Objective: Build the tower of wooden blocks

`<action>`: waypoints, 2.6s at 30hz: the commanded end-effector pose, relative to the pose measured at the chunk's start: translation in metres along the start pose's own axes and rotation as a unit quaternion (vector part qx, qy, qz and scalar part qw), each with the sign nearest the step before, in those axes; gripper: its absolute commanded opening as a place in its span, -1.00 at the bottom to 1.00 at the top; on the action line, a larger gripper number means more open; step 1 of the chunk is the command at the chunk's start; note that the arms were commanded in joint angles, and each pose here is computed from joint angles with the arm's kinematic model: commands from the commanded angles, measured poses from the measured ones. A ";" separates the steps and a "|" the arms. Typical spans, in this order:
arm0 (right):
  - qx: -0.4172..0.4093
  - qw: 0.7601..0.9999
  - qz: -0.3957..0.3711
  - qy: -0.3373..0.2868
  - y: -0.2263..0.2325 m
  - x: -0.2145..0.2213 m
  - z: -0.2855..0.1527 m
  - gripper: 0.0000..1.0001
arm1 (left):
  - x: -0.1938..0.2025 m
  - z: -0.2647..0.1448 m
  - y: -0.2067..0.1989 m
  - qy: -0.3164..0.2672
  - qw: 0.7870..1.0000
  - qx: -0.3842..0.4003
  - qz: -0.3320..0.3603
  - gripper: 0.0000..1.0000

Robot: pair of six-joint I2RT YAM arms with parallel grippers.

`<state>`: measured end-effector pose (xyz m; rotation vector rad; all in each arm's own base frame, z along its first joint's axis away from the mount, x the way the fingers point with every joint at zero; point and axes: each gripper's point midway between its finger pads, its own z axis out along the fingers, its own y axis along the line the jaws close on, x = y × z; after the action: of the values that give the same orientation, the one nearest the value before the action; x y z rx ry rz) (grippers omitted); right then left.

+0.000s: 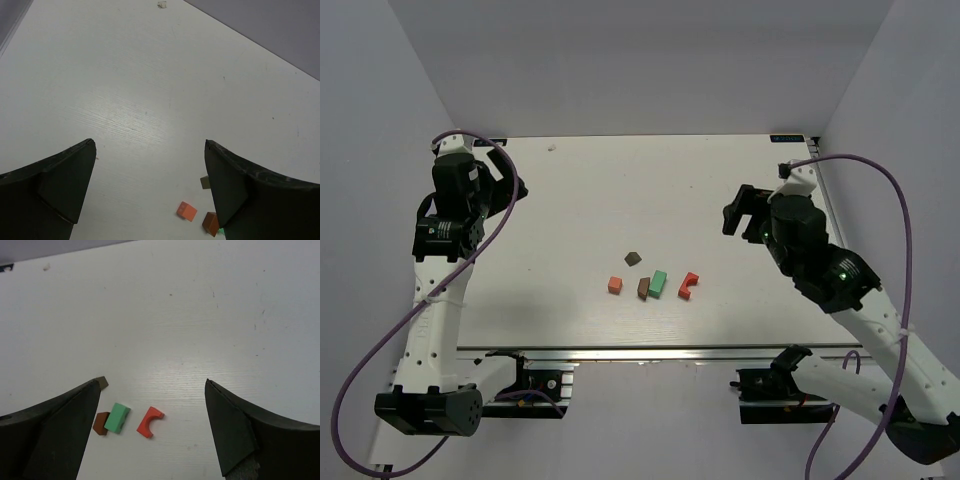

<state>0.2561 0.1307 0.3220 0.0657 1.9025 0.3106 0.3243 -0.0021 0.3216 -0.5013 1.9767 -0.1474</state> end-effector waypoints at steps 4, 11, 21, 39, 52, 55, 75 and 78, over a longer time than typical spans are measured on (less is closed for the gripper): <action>-0.011 0.999 -0.037 0.025 0.007 0.010 0.012 0.79 | -0.003 -0.003 -0.006 -0.004 1.000 0.016 -0.005 0.96; -0.037 0.997 -0.032 0.064 0.021 0.029 0.021 0.79 | 0.005 -0.003 0.000 0.003 1.000 0.006 0.000 0.96; -0.178 0.955 -0.022 0.236 0.082 0.125 0.043 0.73 | 0.020 -0.003 0.009 0.024 1.000 -0.008 0.007 0.96; 0.052 0.925 -0.102 0.363 0.027 0.278 0.077 0.26 | 0.055 0.009 0.020 0.074 0.997 -0.020 0.010 0.96; 0.050 0.914 -0.118 0.384 0.027 0.307 0.093 0.16 | 0.063 0.009 0.016 0.085 0.996 -0.008 -0.001 0.96; 0.052 0.912 -0.112 0.390 0.025 0.309 0.088 0.09 | 0.064 0.007 0.017 0.085 0.996 -0.010 -0.002 0.96; -0.189 0.912 -0.093 0.353 0.084 0.252 0.059 -0.72 | 0.081 -0.007 -0.039 0.126 0.980 0.154 0.005 0.96; -0.357 0.863 -0.047 0.354 0.117 0.224 0.032 -0.75 | 0.094 -0.017 -0.063 0.145 0.966 0.214 0.021 0.96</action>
<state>0.2111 0.2569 0.0815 -0.4596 2.5861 0.5690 0.3018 -0.0612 0.2549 -0.3491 2.1938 -0.4482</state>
